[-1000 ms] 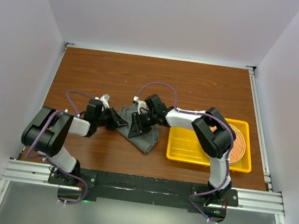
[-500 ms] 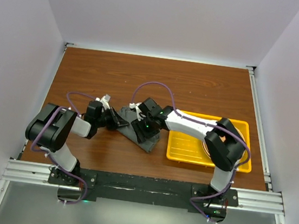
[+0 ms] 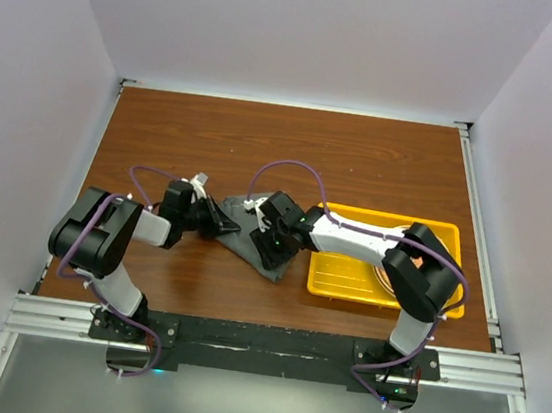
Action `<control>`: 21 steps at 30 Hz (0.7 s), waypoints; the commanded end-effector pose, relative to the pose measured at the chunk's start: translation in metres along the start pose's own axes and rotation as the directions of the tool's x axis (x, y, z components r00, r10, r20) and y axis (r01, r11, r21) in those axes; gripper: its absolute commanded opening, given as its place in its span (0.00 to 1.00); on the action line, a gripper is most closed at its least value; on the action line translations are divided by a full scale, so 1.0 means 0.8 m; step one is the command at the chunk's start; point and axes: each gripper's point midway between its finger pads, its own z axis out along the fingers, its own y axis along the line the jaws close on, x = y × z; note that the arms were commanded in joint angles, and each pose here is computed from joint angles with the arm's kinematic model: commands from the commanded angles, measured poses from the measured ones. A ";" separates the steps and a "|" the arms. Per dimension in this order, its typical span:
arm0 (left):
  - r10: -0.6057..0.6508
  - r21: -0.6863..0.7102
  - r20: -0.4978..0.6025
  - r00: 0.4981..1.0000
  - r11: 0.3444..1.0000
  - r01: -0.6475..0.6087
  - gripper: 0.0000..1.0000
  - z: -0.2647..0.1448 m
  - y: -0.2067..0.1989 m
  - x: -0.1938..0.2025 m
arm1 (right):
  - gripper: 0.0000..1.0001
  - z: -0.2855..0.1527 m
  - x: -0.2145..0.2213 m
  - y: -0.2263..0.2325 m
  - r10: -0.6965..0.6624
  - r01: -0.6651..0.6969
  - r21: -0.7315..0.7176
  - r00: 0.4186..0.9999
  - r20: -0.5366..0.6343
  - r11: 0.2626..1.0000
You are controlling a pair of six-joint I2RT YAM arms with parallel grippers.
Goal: Fold the napkin, place the utensils inside, and roll it up
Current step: Roll the napkin with the utensil
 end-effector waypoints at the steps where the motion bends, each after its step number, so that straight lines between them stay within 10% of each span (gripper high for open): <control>1: -0.083 -0.295 -0.133 0.988 0.955 0.041 0.03 -0.013 0.090 0.058 | 0.55 -0.038 -0.016 -0.023 -0.130 0.124 0.173 0.991 0.027 0.977; 6: -0.135 -0.341 -0.172 0.976 0.938 0.070 0.02 -0.013 0.094 0.064 | 0.73 -0.044 -0.059 0.018 -0.287 0.270 0.147 0.952 0.109 0.952; 21: -0.204 -0.404 -0.223 0.953 0.909 0.101 0.00 -0.019 0.099 0.076 | 0.70 0.006 -0.102 0.047 -0.458 0.392 0.341 0.878 0.138 0.855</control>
